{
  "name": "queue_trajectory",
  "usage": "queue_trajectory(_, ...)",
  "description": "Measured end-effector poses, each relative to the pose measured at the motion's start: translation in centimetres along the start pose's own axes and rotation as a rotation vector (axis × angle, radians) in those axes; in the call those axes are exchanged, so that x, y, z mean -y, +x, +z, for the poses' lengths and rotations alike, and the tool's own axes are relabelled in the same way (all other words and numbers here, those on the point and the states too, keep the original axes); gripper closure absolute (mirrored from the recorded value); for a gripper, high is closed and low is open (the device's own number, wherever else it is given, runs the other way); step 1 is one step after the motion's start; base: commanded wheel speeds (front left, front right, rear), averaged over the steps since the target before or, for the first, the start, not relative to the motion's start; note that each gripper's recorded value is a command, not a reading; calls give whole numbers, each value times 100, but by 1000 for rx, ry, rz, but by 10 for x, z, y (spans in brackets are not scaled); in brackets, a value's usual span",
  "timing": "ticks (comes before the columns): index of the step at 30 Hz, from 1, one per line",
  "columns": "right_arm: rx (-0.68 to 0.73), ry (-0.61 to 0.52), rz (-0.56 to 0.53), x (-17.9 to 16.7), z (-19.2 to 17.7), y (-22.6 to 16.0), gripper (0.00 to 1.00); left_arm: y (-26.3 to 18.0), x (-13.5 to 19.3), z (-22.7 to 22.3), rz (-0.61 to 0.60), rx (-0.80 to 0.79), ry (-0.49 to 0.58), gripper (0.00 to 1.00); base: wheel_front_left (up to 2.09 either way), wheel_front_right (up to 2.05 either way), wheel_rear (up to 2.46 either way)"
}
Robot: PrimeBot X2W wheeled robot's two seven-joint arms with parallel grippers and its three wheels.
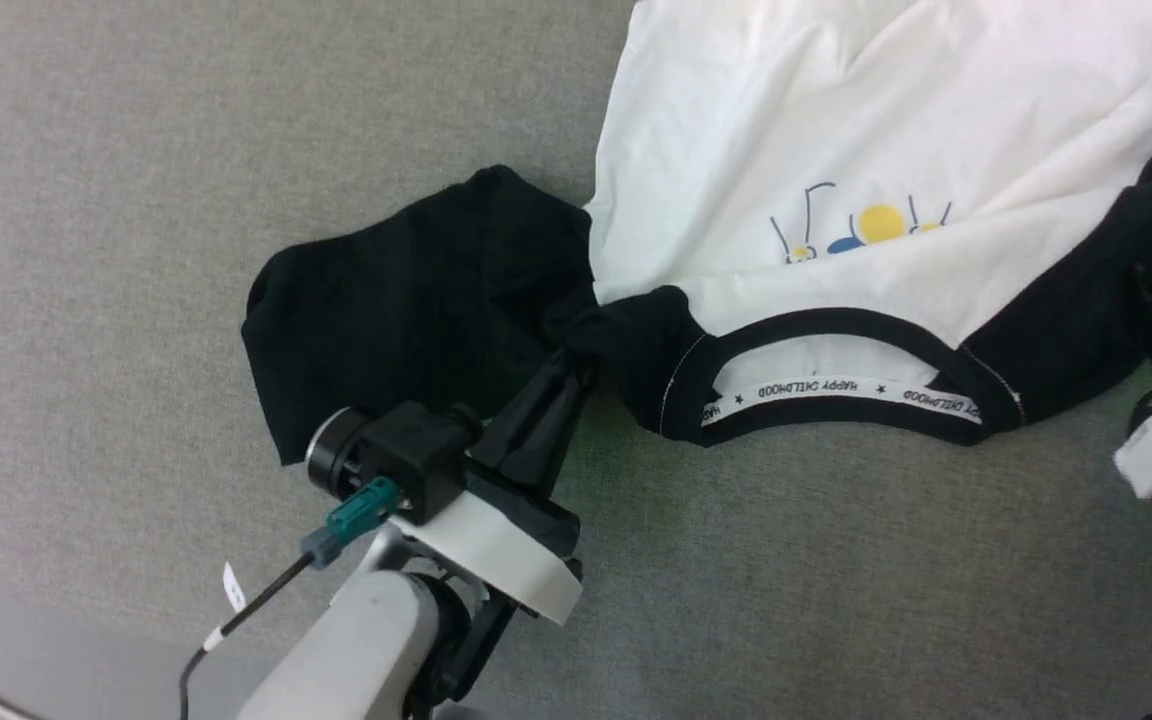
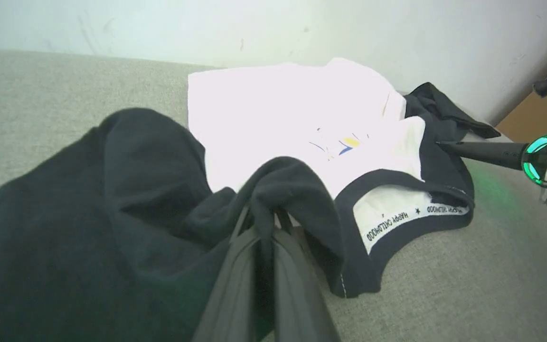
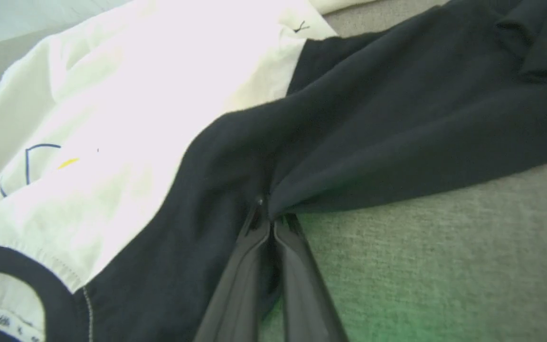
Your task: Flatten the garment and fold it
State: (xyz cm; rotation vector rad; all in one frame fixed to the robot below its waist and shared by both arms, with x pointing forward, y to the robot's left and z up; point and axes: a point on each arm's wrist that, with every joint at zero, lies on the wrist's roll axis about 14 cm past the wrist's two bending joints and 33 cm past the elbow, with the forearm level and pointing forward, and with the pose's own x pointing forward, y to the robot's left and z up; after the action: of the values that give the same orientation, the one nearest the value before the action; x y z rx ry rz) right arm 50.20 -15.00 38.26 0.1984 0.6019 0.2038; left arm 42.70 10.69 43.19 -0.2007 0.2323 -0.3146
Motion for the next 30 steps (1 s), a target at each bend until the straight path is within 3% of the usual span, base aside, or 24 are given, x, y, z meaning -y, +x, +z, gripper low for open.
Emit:
queue_trajectory(8, 273, 57, 39, -17, 49, -35, 100, -11, 2, 61, 28, 232, 43, 100, 0, 0, 0)
queue_trajectory(16, 621, 74, 69, -32, 120, -97, 100, -31, 23, 135, 6, 481, 74, 100, 0, 0, 0)
queue_trajectory(23, 857, 17, 137, -58, 181, -154, 100, -48, 46, 200, -66, 652, 152, 100, 0, 0, 0)
queue_trajectory(30, 996, -78, 198, -83, 236, -199, 100, -59, 63, 281, -108, 796, 227, 100, 0, 0, 0)
